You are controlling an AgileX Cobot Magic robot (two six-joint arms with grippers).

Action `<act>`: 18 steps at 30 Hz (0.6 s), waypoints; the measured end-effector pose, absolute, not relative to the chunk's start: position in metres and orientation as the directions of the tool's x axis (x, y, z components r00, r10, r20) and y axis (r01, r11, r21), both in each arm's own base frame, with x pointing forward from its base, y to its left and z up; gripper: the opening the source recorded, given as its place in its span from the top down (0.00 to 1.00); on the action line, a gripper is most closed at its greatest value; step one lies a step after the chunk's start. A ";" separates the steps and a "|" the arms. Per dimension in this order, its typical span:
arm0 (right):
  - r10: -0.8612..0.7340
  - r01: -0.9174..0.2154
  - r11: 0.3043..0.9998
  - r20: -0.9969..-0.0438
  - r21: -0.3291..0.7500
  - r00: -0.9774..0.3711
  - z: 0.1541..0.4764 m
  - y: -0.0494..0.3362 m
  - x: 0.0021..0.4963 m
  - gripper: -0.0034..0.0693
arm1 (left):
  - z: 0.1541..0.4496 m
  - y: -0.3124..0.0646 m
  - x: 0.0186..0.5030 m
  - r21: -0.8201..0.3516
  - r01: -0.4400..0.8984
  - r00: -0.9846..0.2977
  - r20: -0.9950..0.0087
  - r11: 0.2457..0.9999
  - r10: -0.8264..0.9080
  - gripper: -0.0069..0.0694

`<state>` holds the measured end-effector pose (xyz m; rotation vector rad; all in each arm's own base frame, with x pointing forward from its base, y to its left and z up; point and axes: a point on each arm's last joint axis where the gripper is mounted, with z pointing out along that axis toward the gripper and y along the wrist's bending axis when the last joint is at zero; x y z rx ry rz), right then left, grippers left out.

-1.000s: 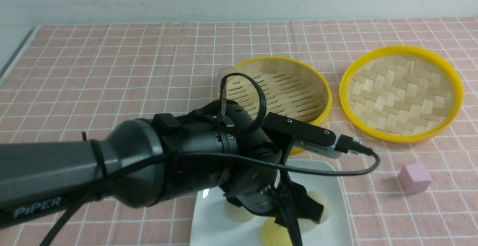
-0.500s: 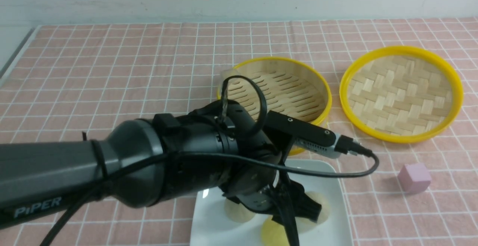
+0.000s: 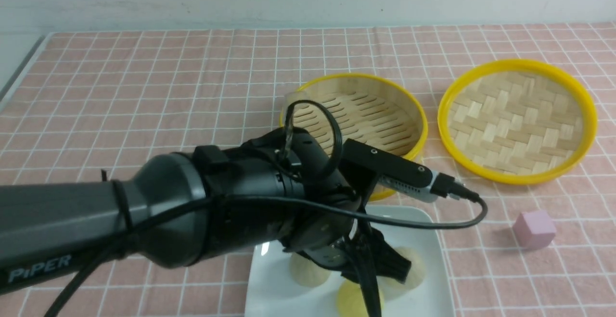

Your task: Put the steamed buns into the plate on the pink tablecloth.

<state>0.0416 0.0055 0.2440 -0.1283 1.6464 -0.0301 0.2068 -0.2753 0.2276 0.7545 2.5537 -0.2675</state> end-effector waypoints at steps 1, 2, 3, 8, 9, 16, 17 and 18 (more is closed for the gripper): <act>-0.113 -0.063 0.992 -0.989 -0.108 -0.092 0.237 0.005 0.044 0.93 | 0.233 -0.274 0.207 -0.047 0.561 -0.730 -0.499 0.826 0.467 0.62; -0.114 -0.062 0.992 -0.989 -0.109 -0.094 0.236 0.005 0.044 0.93 | 0.234 -0.273 0.206 -0.048 0.561 -0.729 -0.501 0.826 0.466 0.63; -0.121 -0.062 0.991 -0.987 -0.115 -0.107 0.231 0.005 0.045 0.93 | 0.239 -0.272 0.206 -0.039 0.567 -0.717 -0.515 0.823 0.469 0.68; -0.147 -0.163 0.980 -0.973 -0.118 -0.181 0.200 0.009 0.050 0.92 | 0.279 -0.257 0.199 -0.034 0.586 -0.647 -0.620 0.809 0.443 0.90; -0.154 -0.195 0.974 -0.970 -0.117 -0.188 0.196 0.011 0.050 0.92 | 0.286 -0.254 0.197 -0.037 0.588 -0.637 -0.637 0.808 0.434 0.91; -0.172 -0.249 0.962 -0.958 -0.112 -0.231 0.177 0.013 0.051 0.91 | 0.324 -0.232 0.183 -0.059 0.583 -0.601 -0.703 0.810 0.380 0.91; -0.171 -0.249 0.962 -0.958 -0.112 -0.230 0.177 0.013 0.051 0.91 | 0.325 -0.231 0.183 -0.058 0.583 -0.598 -0.706 0.810 0.380 0.91; -0.175 -0.226 0.966 -0.956 -0.122 -0.234 0.176 0.012 0.052 0.91 | 0.333 -0.225 0.179 -0.062 0.583 -0.586 -0.723 0.810 0.366 0.91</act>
